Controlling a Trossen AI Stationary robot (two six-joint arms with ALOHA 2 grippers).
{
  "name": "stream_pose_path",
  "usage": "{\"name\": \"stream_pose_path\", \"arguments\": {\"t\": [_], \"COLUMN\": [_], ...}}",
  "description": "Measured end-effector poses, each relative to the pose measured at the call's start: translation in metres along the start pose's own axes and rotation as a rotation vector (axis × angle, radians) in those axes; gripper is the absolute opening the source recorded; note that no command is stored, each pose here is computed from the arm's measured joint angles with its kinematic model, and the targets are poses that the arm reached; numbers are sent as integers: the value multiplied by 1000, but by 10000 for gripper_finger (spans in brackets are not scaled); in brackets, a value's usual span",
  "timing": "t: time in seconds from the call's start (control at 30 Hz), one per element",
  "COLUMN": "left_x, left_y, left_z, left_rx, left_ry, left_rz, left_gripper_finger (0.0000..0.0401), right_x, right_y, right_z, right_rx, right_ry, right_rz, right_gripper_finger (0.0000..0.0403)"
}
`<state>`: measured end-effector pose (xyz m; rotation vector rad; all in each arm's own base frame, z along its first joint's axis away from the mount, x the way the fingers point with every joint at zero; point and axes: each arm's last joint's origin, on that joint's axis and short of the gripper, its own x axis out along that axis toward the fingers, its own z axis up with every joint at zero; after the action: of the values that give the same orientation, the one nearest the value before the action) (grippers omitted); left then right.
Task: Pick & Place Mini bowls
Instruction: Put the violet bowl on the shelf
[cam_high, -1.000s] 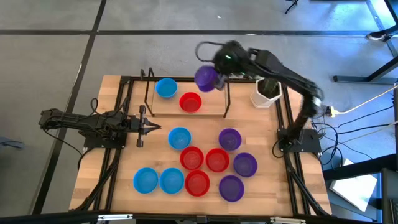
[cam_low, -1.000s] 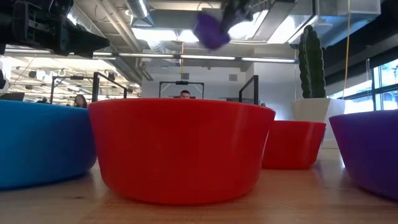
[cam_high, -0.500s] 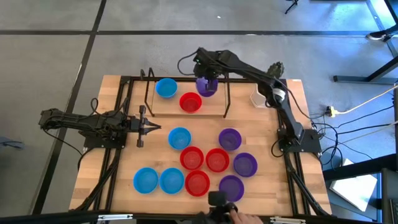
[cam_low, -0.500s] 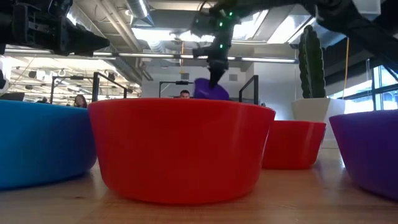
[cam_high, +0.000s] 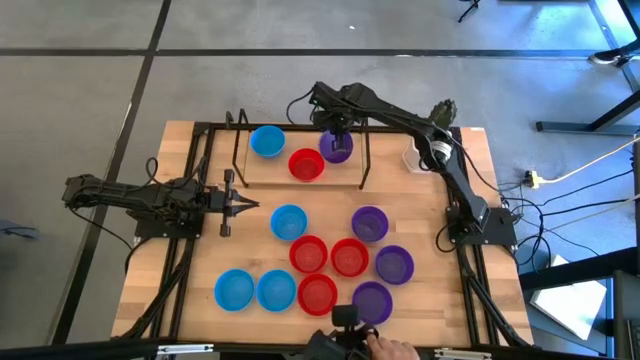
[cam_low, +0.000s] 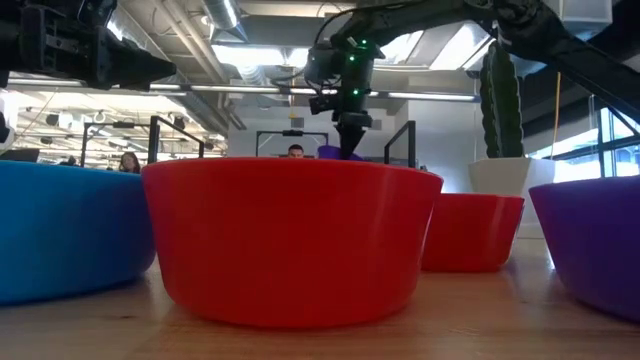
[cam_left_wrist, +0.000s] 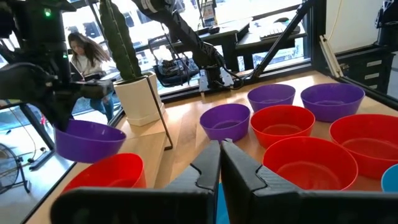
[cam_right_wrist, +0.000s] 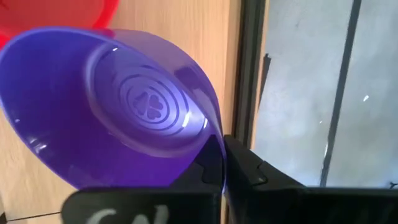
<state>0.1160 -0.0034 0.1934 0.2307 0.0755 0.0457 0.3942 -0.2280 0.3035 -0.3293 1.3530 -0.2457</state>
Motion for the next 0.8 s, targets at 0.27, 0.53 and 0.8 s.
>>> {"name": "stream_pose_path", "arguments": {"t": [0.27, 0.53, 0.8], "left_x": [0, 0, 0], "left_y": [0, 0, 0], "left_z": [0, 0, 0], "left_rx": [-2, -2, -2], "left_ry": [1, 1, 0], "left_rz": [0, 0, 0], "left_gripper_finger": [12, 10, 9], "right_x": [24, 36, 38], "right_y": [-1, 2, 0], "right_z": [0, -2, 1], "right_rx": [-4, -15, -8], "right_ry": [73, 123, 99], "right_rz": [-4, 16, 0], "right_gripper_finger": [2, 7, 65]}}
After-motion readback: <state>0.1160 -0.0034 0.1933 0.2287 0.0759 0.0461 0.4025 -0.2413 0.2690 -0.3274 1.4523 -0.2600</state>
